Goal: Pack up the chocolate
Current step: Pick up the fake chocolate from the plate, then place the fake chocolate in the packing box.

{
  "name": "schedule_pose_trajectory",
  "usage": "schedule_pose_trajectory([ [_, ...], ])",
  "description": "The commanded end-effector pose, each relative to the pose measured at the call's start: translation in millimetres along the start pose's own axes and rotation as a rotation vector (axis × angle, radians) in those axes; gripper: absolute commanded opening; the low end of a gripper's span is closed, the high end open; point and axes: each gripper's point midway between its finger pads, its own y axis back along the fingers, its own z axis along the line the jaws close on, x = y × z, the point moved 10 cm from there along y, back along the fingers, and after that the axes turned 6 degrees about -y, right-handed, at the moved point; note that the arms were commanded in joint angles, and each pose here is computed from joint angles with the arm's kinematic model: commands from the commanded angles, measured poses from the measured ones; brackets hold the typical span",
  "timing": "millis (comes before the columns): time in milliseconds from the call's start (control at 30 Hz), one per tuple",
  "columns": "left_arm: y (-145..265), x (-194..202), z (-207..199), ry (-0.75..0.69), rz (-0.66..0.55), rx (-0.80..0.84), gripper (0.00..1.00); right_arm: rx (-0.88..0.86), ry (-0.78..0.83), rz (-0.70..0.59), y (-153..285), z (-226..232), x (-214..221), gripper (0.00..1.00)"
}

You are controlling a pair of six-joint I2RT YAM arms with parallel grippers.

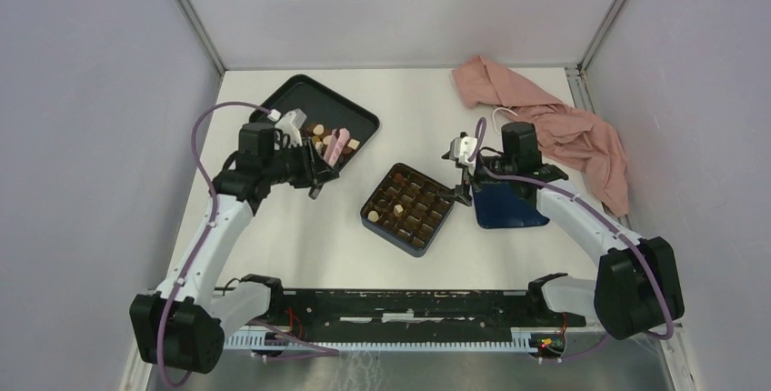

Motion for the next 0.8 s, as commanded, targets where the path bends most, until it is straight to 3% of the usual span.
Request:
schedule_pose_trajectory([
  [0,4,18,-27,0.013,0.001,0.128,0.02,0.088,-0.057,-0.009,0,-16,-8,0.94],
  [367,14,47,-62,-0.012,0.023,0.193,0.02,0.104,-0.307,0.099,-24,-31,16,0.69],
  [767,-9,71,-74,-0.036,0.113,0.164,0.02,0.092,-0.330,0.241,-38,-29,30,0.61],
])
